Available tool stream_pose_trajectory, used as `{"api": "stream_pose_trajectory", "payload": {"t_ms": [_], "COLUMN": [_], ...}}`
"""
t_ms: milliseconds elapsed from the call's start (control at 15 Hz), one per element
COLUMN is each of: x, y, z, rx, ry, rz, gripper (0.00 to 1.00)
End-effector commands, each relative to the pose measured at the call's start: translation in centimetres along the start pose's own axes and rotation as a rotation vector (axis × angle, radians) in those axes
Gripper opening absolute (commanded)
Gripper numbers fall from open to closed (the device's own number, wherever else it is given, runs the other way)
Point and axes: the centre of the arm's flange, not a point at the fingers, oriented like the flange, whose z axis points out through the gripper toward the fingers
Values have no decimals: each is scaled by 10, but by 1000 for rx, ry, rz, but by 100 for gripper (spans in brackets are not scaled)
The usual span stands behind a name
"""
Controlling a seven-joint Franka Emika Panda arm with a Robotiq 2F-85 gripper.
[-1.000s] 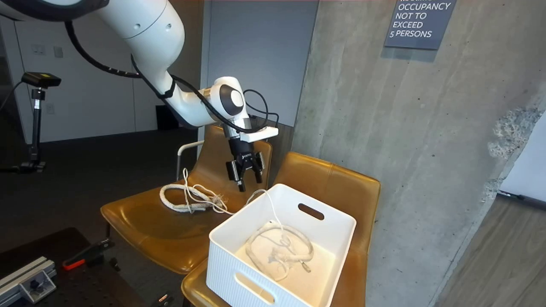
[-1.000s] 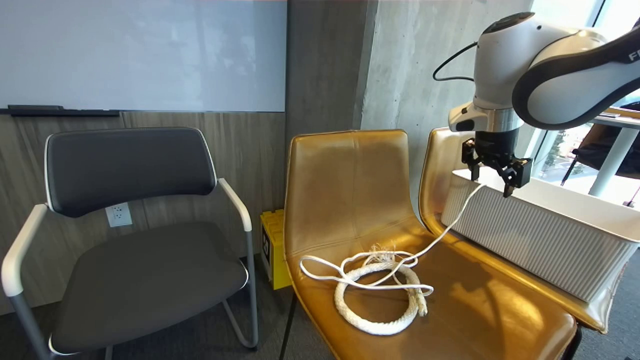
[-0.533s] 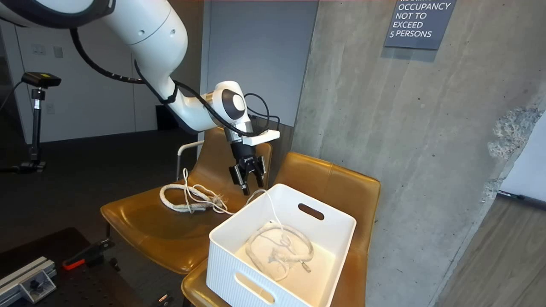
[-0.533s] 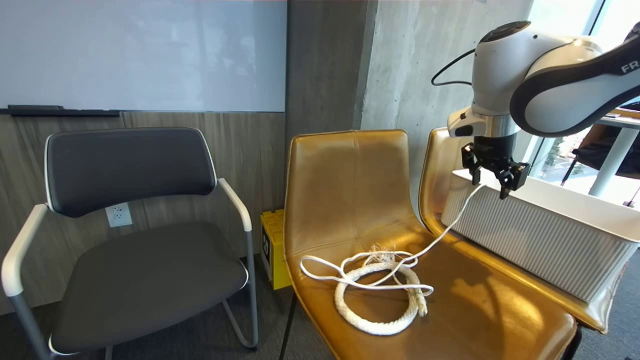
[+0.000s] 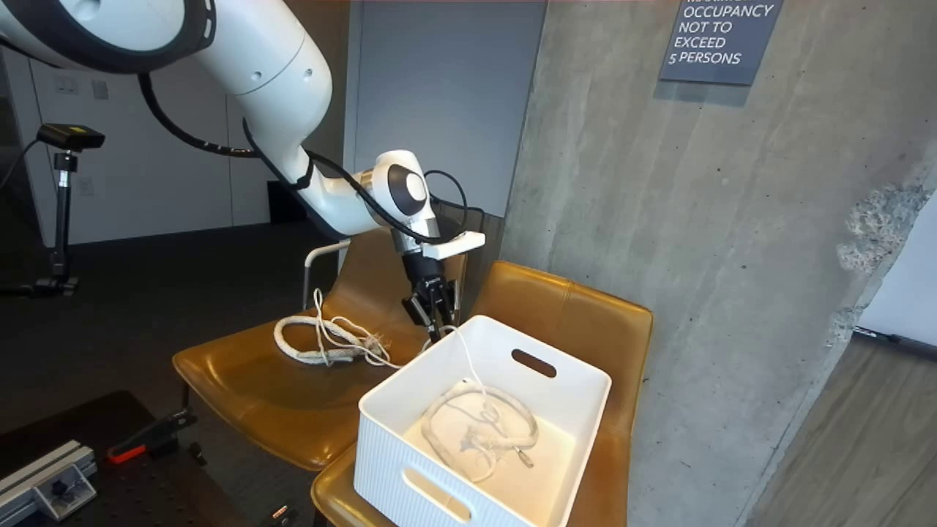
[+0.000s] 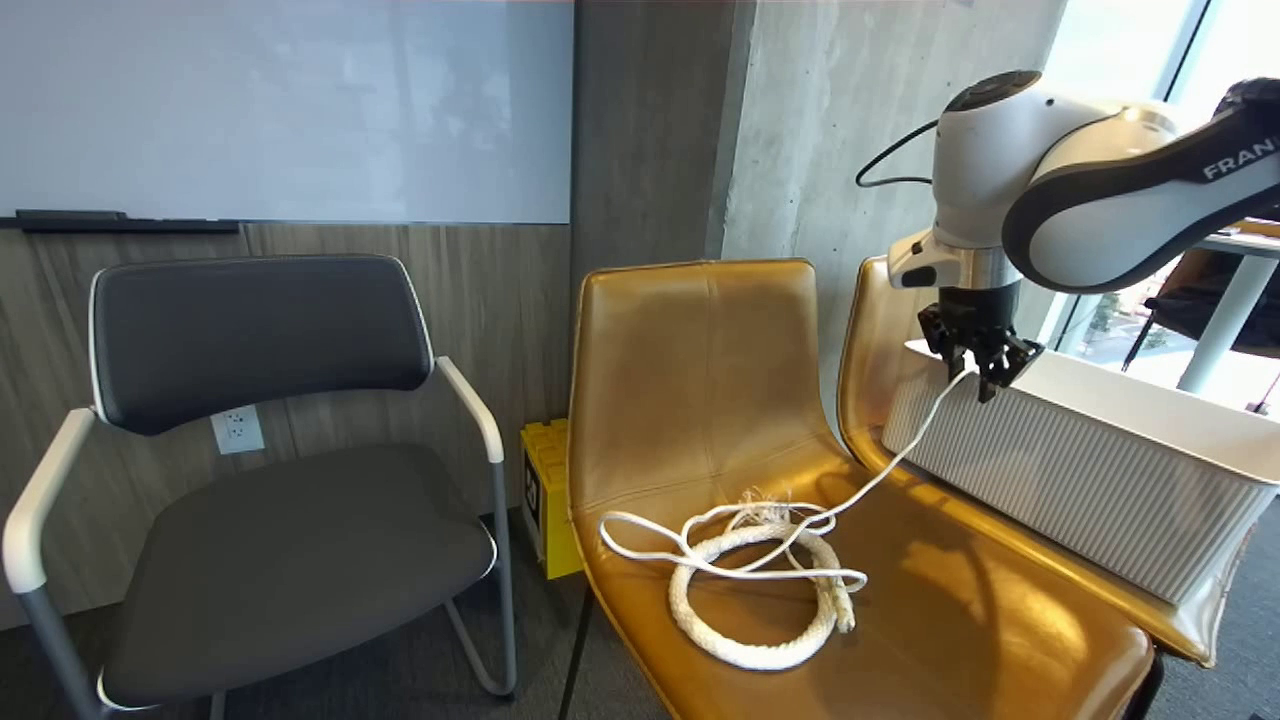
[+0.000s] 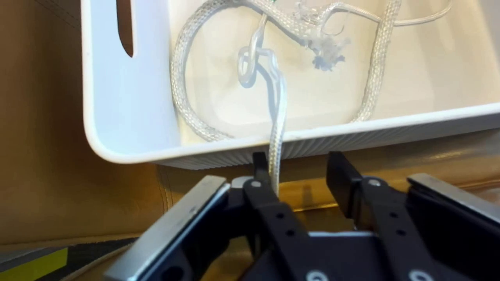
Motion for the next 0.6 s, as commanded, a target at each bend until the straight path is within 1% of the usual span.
{"api": "stream_pose_trajectory", "payload": {"t_ms": [0,67,133,267,333,467,533], "x": [-3,0,3,17,29,55,76], "y": [13,15,16,17,16,13,11], "z": [-8,-12,-15,-27,-35,-50,-61], "rx": [-33,-36,-39,-48,-55,-70,-78], "ry": [-12,-11,-11,-4,7,24,40], "rz": [-9,-8,-9,-14,-19,-39,-52], "gripper": [13,5,1,0,0,1,1]}}
